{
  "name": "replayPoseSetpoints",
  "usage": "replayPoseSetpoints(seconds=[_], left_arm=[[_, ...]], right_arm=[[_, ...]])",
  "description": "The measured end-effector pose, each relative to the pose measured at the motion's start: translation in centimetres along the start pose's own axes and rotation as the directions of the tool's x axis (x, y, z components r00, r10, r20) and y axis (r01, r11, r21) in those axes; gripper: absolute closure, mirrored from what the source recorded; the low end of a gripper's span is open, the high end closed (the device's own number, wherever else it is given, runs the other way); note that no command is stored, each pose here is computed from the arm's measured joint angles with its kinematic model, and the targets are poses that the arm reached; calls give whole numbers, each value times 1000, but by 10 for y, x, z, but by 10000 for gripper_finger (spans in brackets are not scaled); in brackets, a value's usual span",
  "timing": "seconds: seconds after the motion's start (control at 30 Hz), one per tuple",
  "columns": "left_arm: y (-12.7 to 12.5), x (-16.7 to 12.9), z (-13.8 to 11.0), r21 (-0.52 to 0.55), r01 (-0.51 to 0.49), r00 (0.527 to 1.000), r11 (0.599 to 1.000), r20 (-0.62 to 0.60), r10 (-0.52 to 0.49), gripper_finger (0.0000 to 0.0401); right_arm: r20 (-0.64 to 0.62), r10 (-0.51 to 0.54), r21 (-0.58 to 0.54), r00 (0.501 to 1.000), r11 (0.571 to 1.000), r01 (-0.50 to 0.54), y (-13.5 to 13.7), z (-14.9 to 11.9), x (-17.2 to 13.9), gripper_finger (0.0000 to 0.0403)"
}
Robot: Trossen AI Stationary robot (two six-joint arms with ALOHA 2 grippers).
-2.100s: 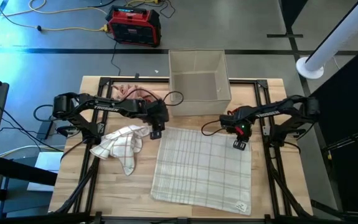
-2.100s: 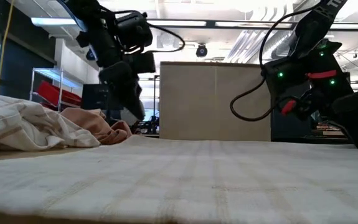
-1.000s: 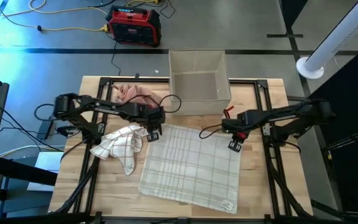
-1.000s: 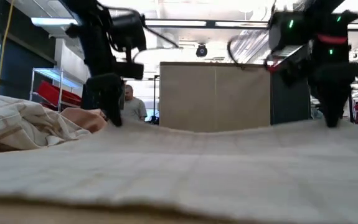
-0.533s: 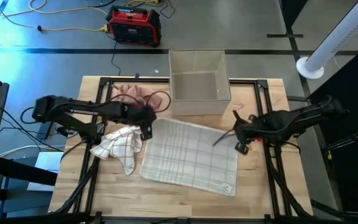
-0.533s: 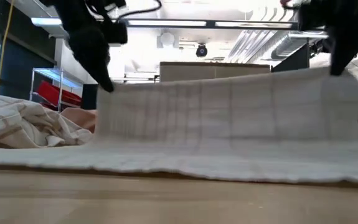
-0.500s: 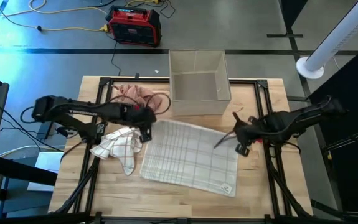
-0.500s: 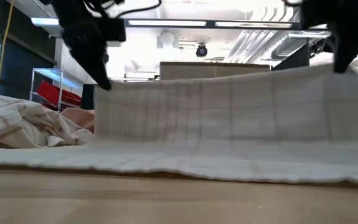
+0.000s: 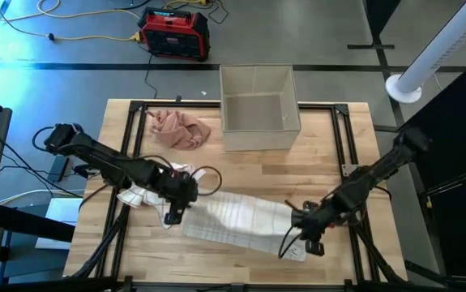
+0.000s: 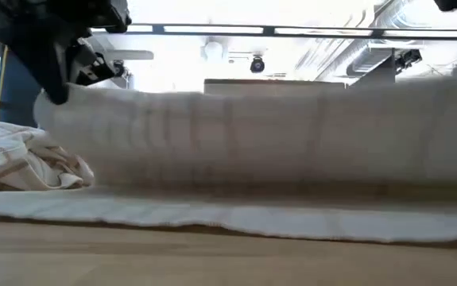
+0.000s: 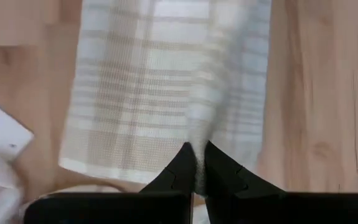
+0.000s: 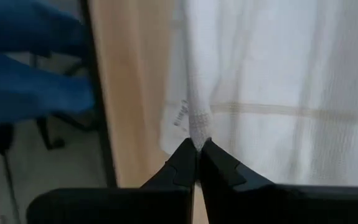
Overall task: Fold towel
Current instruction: Fold the white striped towel
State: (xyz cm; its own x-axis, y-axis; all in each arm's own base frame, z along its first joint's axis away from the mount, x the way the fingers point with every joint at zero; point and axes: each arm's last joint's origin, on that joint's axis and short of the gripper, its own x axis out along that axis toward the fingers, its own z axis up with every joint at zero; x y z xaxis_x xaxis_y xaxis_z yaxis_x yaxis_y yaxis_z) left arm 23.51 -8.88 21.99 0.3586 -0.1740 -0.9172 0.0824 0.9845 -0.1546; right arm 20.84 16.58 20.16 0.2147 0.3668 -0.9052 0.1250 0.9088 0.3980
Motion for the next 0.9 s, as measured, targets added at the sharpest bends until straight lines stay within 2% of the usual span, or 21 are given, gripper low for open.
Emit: replayPoseSetpoints(seconds=[0.1, 0.23, 0.4, 0.5, 0.73, 0.9], left_arm=[[-5, 10, -1, 17, 45, 997, 999, -55, -44, 395], [-8, 19, -2, 39, 97, 990, 995, -107, -92, 395], [-12, 24, -4, 47, 89, 988, 995, -129, -82, 388], [-13, 27, -5, 51, 89, 986, 995, -143, -81, 366], [-12, 31, -9, -25, 62, 977, 998, -204, -66, 273], [-8, 17, -13, -40, 0, 943, 999, -332, -13, 237]], right_arm=[[-60, 2, 3, 998, 1000, -2, 0, 1, 15, 403], [-80, 70, -28, 994, 997, -73, 5, 6, 28, 403], [-76, 103, -8, 992, 995, -104, 8, 9, 34, 396], [-90, 105, 11, 990, 994, -105, 8, 9, 35, 366], [-125, 114, 66, 986, 992, -107, 7, 7, 35, 263], [-188, 131, 131, 973, 986, -107, 4, 3, 26, 240]])
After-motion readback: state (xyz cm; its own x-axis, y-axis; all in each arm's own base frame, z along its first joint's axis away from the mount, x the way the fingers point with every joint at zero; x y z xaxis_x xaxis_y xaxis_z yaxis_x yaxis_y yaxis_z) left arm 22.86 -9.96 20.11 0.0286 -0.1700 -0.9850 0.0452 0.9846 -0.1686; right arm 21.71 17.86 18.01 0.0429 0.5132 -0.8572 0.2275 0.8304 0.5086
